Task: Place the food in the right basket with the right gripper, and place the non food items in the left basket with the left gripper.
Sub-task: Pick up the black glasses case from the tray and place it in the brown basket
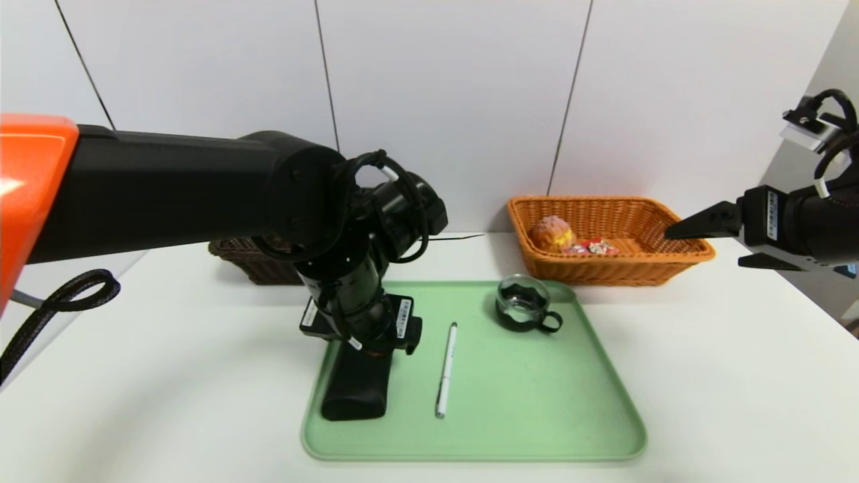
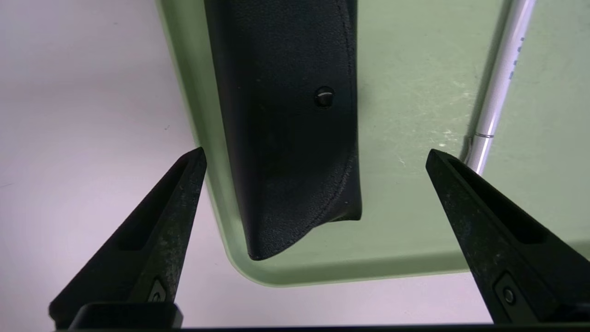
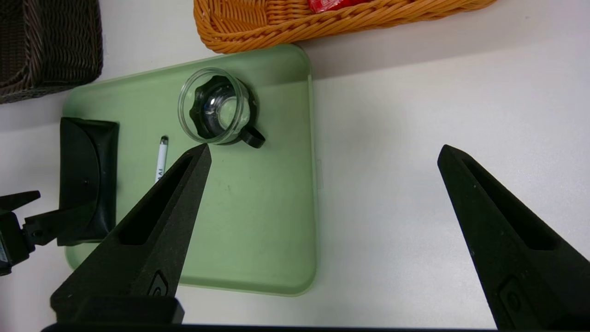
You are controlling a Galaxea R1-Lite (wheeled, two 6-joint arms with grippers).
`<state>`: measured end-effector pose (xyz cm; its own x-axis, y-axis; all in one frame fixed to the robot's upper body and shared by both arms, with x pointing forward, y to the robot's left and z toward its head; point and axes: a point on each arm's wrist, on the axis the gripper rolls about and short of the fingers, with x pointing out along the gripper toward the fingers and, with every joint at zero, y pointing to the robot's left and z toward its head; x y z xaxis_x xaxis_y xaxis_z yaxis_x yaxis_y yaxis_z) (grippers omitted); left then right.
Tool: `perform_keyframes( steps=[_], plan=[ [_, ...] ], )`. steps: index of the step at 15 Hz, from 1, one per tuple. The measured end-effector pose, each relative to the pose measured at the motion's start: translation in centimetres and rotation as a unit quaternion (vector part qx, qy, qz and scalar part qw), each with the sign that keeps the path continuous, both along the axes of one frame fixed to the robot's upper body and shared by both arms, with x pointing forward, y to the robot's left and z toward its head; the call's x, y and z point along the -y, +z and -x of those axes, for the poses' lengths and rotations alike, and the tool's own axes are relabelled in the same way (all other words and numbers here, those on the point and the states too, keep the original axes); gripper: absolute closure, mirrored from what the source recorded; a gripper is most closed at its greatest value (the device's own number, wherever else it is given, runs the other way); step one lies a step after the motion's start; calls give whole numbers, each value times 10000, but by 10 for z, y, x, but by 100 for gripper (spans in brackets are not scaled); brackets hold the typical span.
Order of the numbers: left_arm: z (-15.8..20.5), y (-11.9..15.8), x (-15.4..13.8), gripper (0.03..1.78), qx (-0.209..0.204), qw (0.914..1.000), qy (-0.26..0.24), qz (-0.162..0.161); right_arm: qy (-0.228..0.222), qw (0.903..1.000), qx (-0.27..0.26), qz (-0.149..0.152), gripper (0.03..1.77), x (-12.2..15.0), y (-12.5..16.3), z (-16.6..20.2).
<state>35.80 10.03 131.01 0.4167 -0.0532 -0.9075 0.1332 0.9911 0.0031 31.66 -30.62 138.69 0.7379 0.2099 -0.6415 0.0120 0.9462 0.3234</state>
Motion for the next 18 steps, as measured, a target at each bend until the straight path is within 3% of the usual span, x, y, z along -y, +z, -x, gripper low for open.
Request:
perform_keyframes(
  steps=[7, 18],
  plan=[
    [-12, -15, -6, 12, -161, 9995, -76, -255, 21, 10000, -91, 33, 10, 0, -6, 1],
    [-25, -33, 4, 12, -208, 9994, -65, -264, 24, 10000, -56, 47, 9, 0, -7, -3]
  ],
)
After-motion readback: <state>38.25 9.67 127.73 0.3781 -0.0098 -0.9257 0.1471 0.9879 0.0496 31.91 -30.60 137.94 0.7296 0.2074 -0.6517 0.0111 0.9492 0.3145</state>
